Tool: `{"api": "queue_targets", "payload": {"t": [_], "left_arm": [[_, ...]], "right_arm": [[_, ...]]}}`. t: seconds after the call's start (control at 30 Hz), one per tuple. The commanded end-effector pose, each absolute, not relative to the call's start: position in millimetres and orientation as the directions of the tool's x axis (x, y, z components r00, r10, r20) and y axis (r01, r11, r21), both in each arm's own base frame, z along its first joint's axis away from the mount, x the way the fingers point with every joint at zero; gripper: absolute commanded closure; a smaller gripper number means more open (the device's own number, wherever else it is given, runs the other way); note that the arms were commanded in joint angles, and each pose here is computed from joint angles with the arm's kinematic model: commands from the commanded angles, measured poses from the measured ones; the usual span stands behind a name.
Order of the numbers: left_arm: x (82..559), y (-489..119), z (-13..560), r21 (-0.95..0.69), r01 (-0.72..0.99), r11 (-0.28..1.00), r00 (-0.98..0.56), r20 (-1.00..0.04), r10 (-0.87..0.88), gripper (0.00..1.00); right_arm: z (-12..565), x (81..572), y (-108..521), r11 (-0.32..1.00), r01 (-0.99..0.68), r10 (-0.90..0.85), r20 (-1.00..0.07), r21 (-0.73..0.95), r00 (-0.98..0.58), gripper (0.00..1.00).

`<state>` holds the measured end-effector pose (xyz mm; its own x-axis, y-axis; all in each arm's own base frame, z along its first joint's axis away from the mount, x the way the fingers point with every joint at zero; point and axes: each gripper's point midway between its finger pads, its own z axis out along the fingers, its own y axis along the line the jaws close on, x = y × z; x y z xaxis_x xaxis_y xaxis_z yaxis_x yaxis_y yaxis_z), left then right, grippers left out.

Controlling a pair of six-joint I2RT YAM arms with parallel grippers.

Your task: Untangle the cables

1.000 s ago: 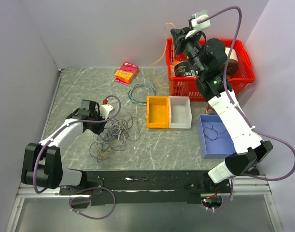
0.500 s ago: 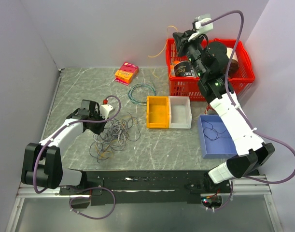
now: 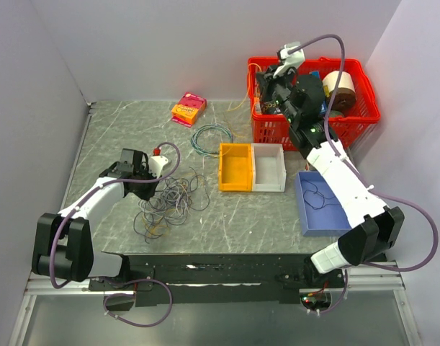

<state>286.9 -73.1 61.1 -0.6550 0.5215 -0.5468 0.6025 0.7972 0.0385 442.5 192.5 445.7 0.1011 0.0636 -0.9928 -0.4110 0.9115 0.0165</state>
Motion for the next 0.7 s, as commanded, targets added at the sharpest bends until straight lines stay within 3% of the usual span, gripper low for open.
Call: {"api": "queue_targets", "payload": {"t": [0.0, 0.37, 0.67], "left_arm": [[293, -74, 70, 0.048, 0.602, 0.797, -0.636, -0.575, 0.515, 0.82], [294, -73, 69, 0.049, 0.599, 0.799, -0.639, -0.573, 0.513, 0.81], [295, -74, 71, 0.044, 0.598, 0.801, -0.639, -0.576, 0.509, 0.81]], "right_arm": [[495, 425, 169, 0.927, -0.374, 0.125, -0.967, 0.034, 0.222, 1.0], [504, 408, 124, 0.954, -0.297, 0.114, -0.958, 0.033, 0.262, 1.0], [503, 401, 125, 0.944, -0.324, 0.148, -0.957, 0.062, 0.248, 1.0]]}}
